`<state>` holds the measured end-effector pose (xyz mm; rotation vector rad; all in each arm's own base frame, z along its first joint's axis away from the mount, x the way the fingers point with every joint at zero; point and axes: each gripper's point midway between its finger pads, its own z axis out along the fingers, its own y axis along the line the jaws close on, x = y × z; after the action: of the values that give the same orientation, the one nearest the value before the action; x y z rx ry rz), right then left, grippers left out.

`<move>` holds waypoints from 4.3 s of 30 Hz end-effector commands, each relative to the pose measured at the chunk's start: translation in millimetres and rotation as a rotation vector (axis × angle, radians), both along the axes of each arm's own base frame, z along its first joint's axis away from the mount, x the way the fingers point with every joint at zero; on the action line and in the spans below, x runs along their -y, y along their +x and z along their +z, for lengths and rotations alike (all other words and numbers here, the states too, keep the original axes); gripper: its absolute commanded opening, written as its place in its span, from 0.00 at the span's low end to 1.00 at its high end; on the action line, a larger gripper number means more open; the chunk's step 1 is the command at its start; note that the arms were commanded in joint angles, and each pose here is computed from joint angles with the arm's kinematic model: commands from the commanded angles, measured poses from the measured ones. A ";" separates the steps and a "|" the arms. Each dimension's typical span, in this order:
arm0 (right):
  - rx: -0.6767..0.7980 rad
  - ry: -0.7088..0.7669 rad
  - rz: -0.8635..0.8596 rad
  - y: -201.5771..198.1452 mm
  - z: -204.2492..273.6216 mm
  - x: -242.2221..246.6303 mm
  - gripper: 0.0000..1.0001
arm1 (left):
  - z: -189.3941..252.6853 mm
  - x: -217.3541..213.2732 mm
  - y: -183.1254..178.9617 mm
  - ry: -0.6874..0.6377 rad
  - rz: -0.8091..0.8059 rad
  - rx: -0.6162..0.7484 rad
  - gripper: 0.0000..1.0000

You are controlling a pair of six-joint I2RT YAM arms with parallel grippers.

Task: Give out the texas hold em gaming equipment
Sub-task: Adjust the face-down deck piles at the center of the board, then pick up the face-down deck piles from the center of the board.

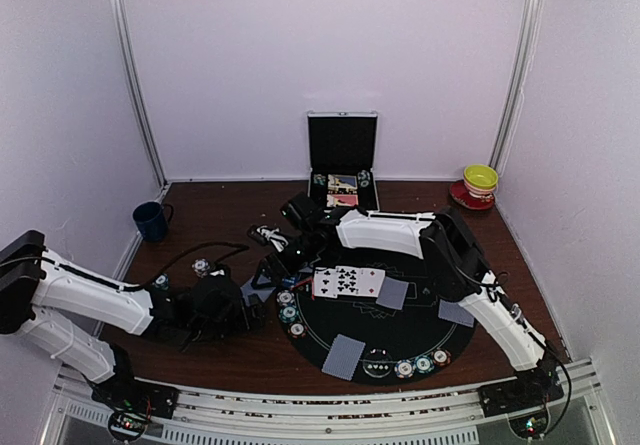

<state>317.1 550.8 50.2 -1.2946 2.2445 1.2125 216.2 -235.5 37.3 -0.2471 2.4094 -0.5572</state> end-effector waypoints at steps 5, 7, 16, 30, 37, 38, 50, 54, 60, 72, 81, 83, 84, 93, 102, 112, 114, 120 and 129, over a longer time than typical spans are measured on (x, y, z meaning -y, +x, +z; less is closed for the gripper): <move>-0.016 -0.050 0.020 -14.7 -11.8 1.4 0.80 | 0.8 6.5 8.8 0.011 0.014 0.026 0.98; -0.020 -0.049 0.022 -16.0 -11.5 1.2 0.80 | 1.6 7.4 10.6 0.012 0.015 0.032 0.98; -0.025 -0.045 0.032 -20.3 -6.2 1.3 0.79 | 1.0 10.4 14.8 0.024 0.020 0.039 0.98; -0.049 -0.030 0.022 -28.6 3.9 -1.7 0.79 | 0.0 7.7 15.8 0.027 0.038 0.043 0.98; -0.055 -0.017 0.036 -37.1 11.6 -6.1 0.79 | -1.1 6.7 15.2 0.028 0.040 0.040 0.98; -0.054 -0.016 0.037 -37.6 12.1 -6.2 0.79 | -1.3 6.4 15.0 0.029 0.040 0.040 0.98; 0.038 -0.017 0.013 -17.7 31.5 -6.7 0.82 | 3.2 -13.2 9.3 0.062 0.071 0.045 0.98; 0.066 0.000 0.004 -9.1 47.1 -4.0 0.85 | 17.5 -19.2 7.4 0.085 0.057 0.077 0.98; 0.110 0.000 -0.030 11.1 63.3 9.2 1.00 | 58.0 -22.2 8.9 0.159 -0.027 0.163 0.98; 0.295 -0.057 -0.166 57.1 113.5 77.4 1.00 | 73.5 -19.7 38.7 0.342 -0.307 0.131 0.98; 0.383 -0.109 -0.214 48.8 124.8 134.8 1.00 | 39.0 4.0 62.5 0.393 -0.460 0.022 0.98; 0.391 -0.090 -0.217 42.7 128.6 140.0 1.00 | 30.6 5.3 64.4 0.400 -0.480 0.001 0.98; 0.396 -0.077 -0.218 39.0 133.2 142.3 1.00 | 24.5 4.7 65.3 0.406 -0.487 -0.015 0.98; 0.391 -0.088 -0.212 34.4 127.3 147.4 1.00 | 12.8 5.4 61.3 0.393 -0.544 -0.049 0.98; 0.381 -0.085 -0.199 31.1 123.9 147.6 1.00 | -2.0 -4.8 59.1 0.469 -0.548 -0.110 0.98; 0.380 -0.072 -0.192 27.9 127.4 147.7 1.00 | -21.8 -9.0 54.9 0.504 -0.566 -0.179 0.98; 0.385 -0.070 -0.192 27.5 128.8 148.4 1.00 | -23.9 -10.0 52.6 0.504 -0.573 -0.193 0.98; 0.395 -0.060 -0.196 26.9 133.9 149.3 1.00 | -39.2 -17.0 43.0 0.549 -0.610 -0.279 0.93; 0.394 -0.056 -0.191 25.6 134.5 150.1 1.00 | -46.8 -24.0 38.4 0.601 -0.635 -0.344 0.85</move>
<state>345.4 402.5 169.1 -1.1771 2.1161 0.7469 275.8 -233.2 14.4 0.6923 2.7236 -0.1155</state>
